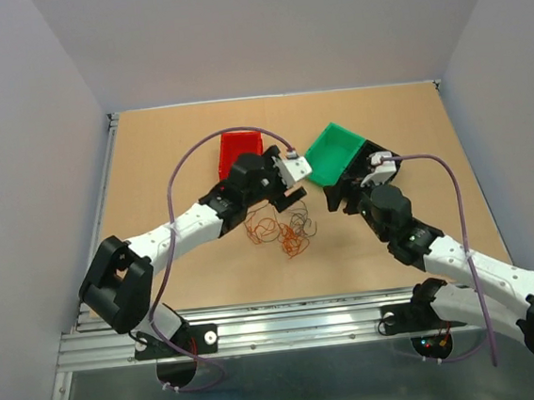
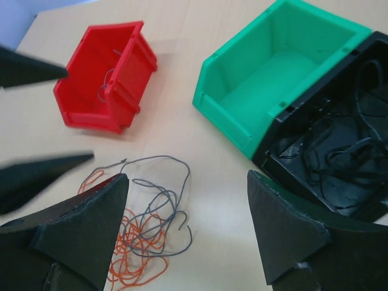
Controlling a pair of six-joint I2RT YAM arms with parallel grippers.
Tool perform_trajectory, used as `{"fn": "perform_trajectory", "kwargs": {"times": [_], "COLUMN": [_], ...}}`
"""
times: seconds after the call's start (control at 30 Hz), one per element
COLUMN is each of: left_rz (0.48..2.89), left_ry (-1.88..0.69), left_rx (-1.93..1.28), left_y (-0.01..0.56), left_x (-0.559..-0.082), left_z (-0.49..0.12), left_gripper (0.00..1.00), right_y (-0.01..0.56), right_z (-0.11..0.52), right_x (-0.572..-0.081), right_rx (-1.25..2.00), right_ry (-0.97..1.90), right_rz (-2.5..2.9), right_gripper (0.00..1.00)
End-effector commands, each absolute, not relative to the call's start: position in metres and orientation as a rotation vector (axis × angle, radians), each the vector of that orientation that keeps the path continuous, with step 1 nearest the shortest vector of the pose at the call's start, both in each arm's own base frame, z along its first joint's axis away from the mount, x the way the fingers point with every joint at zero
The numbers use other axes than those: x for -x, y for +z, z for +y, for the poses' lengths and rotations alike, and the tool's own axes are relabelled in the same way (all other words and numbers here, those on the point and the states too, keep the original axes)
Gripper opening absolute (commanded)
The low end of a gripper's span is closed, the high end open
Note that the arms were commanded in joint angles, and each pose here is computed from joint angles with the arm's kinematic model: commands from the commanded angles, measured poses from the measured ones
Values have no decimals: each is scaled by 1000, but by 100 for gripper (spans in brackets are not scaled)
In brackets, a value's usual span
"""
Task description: Untangle the cables
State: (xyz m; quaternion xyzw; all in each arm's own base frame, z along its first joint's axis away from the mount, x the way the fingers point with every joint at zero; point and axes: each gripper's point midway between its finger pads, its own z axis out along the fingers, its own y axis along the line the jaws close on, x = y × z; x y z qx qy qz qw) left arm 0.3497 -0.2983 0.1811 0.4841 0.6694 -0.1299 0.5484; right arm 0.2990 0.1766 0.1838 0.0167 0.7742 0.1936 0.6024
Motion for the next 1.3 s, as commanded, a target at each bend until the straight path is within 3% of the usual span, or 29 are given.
{"fn": "perform_trajectory", "kwargs": {"times": [0.0,0.03,0.23,0.53,0.63,0.77,0.8,0.87,1.1,1.27], "left_rz": [1512,1519,1625,1727,1743,1759,1749,1741,1639,1520], "left_ry": [-232,-242,-220,-167,-175,-149,-153,-158,-325,-486], "left_rx": [-1268,-1299,-1434,-1493,-1511,-1499,-1485,-1451,-1200,-1058], "left_y": [183,177,132,93,87,83,88,95,180,238], "left_x": [-326,-319,-303,-307,-306,-312,-313,-316,-333,-334], "left_z": [-315,-323,-340,-346,-348,-347,-348,-347,-326,-302], "left_gripper": [95,99,99,93,87,48,24,0,0,0], "right_y": [185,184,197,204,206,206,206,206,199,203], "right_z": [143,139,120,103,100,99,99,100,119,162], "right_x": [-295,-293,-286,-277,-275,-275,-275,-276,-281,-278], "right_rx": [-196,-214,-301,-369,-378,-383,-382,-380,-264,-35], "right_ry": [357,347,338,342,341,342,341,337,344,514], "right_rz": [1748,1743,1677,1613,1600,1597,1598,1603,1665,1629], "right_gripper": [85,86,90,90,91,91,91,91,91,89]}}
